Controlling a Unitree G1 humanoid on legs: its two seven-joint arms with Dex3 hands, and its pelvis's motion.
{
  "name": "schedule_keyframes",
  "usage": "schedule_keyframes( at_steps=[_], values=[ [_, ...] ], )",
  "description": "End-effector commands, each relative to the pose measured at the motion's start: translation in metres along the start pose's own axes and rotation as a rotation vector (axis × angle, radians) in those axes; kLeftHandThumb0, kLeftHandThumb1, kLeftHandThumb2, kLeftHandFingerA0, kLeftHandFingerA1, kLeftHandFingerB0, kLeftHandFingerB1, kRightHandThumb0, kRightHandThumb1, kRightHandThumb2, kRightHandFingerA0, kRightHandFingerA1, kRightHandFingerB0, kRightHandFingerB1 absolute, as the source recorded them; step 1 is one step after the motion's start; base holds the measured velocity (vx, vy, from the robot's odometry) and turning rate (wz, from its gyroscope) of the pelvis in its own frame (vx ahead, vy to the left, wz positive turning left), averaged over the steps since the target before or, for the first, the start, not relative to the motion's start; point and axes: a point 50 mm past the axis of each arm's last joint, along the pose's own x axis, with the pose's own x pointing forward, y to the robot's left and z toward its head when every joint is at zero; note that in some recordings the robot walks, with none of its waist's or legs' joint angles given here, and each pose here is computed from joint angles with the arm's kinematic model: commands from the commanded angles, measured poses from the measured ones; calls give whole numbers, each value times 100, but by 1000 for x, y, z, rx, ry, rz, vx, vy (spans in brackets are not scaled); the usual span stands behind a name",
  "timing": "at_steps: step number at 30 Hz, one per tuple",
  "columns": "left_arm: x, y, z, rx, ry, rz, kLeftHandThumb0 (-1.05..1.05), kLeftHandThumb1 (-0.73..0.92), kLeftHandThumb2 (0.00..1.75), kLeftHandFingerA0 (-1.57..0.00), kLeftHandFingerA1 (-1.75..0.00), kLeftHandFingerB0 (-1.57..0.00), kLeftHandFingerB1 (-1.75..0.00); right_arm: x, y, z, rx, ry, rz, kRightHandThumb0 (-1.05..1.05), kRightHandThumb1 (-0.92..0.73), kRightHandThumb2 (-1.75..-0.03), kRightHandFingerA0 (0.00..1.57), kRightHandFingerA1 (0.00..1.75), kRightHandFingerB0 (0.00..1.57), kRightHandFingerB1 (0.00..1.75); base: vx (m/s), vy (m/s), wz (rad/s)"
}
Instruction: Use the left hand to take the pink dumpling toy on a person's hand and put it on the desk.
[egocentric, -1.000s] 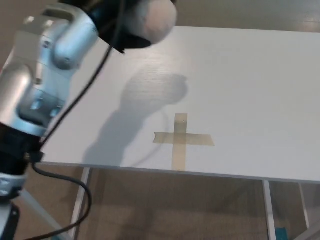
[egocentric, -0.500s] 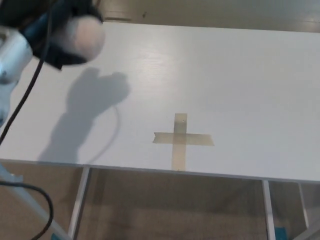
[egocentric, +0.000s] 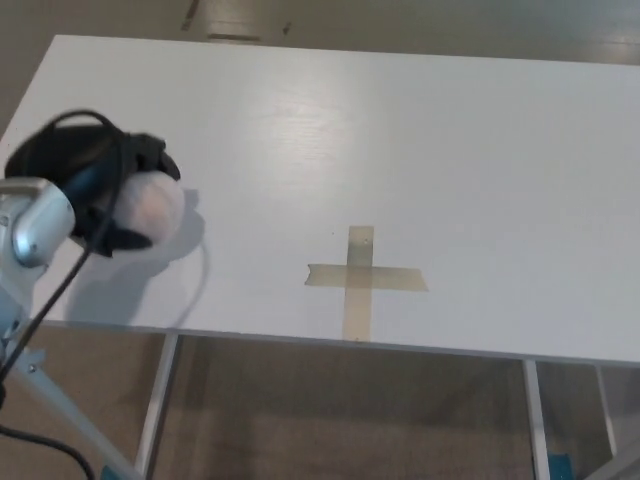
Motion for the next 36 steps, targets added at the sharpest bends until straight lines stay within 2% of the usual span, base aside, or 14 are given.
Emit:
schedule_keyframes(
  at_steps=[1, 2, 3, 5, 6, 7, 8, 9, 10, 21, 28, 29, 36],
  values=[
    [-2, -9, 1, 11, -35, 21, -26, 73, 64, -72, -141, -69, -46, 0, -2, -2, -1, 16, 0, -25, -70, -61, 63, 44, 56, 43, 0, 0, 0],
    [-2, -9, 2, 1, -44, 31, -26, 73, 64, -72, -141, -69, -46, 0, -2, -2, 1, 15, 1, -25, -70, -61, 63, 44, 56, 43, 0, 0, 0],
    [-2, -11, 3, -2, -49, 30, -26, 69, 61, -80, -99, -62, -42, 0, -2, -1, 2, 15, 1, -25, -70, -61, 63, 44, 55, 42, 0, 0, 0],
    [-2, -12, 3, -4, -54, 26, -26, 69, 61, -80, -99, -62, -42, 0, -2, -1, 2, 15, 1, -25, -70, -61, 63, 44, 55, 42, 0, 0, 0],
    [-3, -14, 4, 28, -43, -34, -46, 58, 68, -14, -37, -15, -32, 0, -2, -3, 2, 16, -1, -24, -70, -61, 63, 44, 55, 42, 0, 0, 0],
    [-4, -15, 4, 40, -25, -98, -72, 45, 76, 0, -2, -6, -17, 0, -2, -2, 4, 14, 3, -24, -70, -61, 63, 44, 55, 42, 0, 0, 0],
    [-4, -15, 4, 32, -14, -125, -77, 44, 83, 0, 0, 0, -10, 0, -2, -2, 4, 15, 5, -25, -70, -61, 62, 44, 53, 42, 0, 0, 0],
    [-4, -14, 4, 26, -7, -142, -77, 44, 83, 0, 0, 0, -10, 0, -2, -2, 3, 16, 6, -25, -70, -61, 62, 44, 53, 42, 0, 0, 0],
    [-4, -14, 5, 15, 0, -156, -85, 50, 59, 0, 0, 0, -19, 0, -2, -1, 2, 16, 6, -25, -70, -61, 62, 44, 53, 42, 0, 0, 0],
    [-10, 0, 11, -38, -20, -140, -89, 50, 59, 0, 0, 0, -12, 0, -3, -1, -3, 15, 0, -25, -70, -61, 63, 44, 55, 43, 0, 0, 0],
    [-28, 36, 22, -63, -108, -16, -89, 50, 58, 0, 0, 0, -10, 0, -3, -1, 0, 16, 1, -24, -70, -61, 64, 45, 55, 42, 0, 0, 0],
    [-32, 41, 24, -68, -126, 10, -91, 45, 65, 0, 0, 0, -6, 0, -3, -1, -1, 17, 2, -24, -70, -61, 64, 44, 55, 42, 0, 0, 0],
    [-80, 83, 41, -86, -312, 238, -95, 47, 67, 0, 0, 0, -5, 0, -3, -1, -3, 17, 3, -25, -70, -61, 61, 44, 53, 42, 0, 0, 0]
  ],
)
